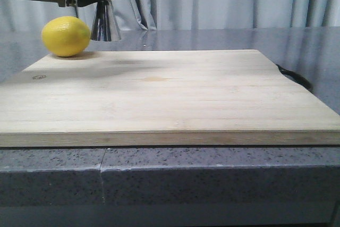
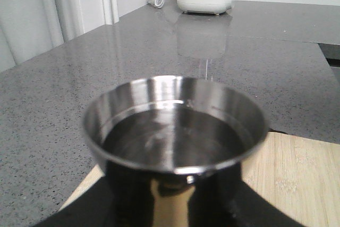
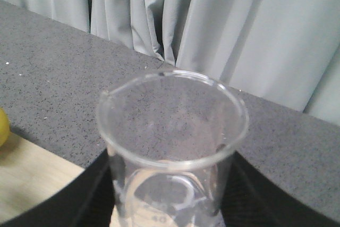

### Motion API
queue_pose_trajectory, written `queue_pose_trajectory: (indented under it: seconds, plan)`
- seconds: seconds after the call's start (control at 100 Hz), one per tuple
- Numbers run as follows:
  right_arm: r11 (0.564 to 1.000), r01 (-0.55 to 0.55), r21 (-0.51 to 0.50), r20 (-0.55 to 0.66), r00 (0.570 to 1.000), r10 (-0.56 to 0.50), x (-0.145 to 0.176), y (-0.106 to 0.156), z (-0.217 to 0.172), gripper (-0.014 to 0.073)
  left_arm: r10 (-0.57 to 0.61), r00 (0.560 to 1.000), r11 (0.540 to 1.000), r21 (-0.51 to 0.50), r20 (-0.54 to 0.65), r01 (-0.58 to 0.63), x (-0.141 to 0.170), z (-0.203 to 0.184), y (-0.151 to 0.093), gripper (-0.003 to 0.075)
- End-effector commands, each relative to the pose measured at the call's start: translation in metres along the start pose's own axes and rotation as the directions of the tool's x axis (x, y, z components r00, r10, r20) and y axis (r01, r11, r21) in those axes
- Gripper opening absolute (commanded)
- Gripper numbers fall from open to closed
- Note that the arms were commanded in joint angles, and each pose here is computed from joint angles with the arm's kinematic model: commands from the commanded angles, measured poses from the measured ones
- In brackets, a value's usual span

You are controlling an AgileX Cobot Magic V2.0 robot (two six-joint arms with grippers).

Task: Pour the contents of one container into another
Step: 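Lower the empty beaker onto the board and open the right gripper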

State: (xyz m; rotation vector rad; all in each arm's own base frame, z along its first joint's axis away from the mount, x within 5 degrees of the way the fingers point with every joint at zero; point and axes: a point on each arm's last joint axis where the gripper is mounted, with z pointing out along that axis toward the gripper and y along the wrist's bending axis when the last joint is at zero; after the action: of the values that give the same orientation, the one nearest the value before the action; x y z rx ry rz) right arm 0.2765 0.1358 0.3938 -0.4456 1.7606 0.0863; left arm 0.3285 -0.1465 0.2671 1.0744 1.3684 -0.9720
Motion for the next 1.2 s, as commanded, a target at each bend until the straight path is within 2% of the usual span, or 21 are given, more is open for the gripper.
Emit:
queue_pose_trajectory:
  seconds: [0.0, 0.21, 0.4, 0.55, 0.77, 1.19]
  plan:
    - [0.998, -0.04, -0.051, 0.135, 0.99, 0.046, -0.002, -0.011, -0.022, 0.0323, 0.026, 0.987, 0.999, 0.025, 0.161, -0.031, -0.037, -0.002, -0.008, 0.0206]
    - [0.987, -0.106, -0.125, 0.142, 0.982, 0.124, 0.054, -0.024, -0.022, 0.0323, 0.026, 0.987, 0.999, 0.025, 0.161, -0.031, -0.037, -0.002, -0.008, 0.0206]
    - [0.972, -0.135, -0.195, 0.173, 0.97, 0.17, 0.087, -0.031, -0.019, 0.0323, 0.026, 0.987, 0.999, 0.025, 0.161, -0.031, -0.037, -0.002, -0.008, 0.0206]
    - [0.972, -0.097, -0.215, 0.128, 0.984, 0.126, 0.105, -0.034, 0.0, 0.0323, 0.026, 0.987, 0.999, 0.025, 0.161, -0.031, -0.037, -0.002, -0.008, 0.0206]
    - [0.952, -0.07, -0.298, 0.122, 0.986, 0.111, 0.123, -0.026, 0.025, 0.0323, 0.026, 0.987, 0.999, 0.025, 0.161, -0.031, -0.037, -0.002, -0.008, 0.0206]
    - [0.949, -0.025, -0.314, 0.09, 0.994, 0.056, 0.138, -0.028, 0.067, 0.0323, 0.026, 0.987, 0.999, 0.025, 0.161, -0.031, -0.037, -0.002, -0.008, 0.0206]
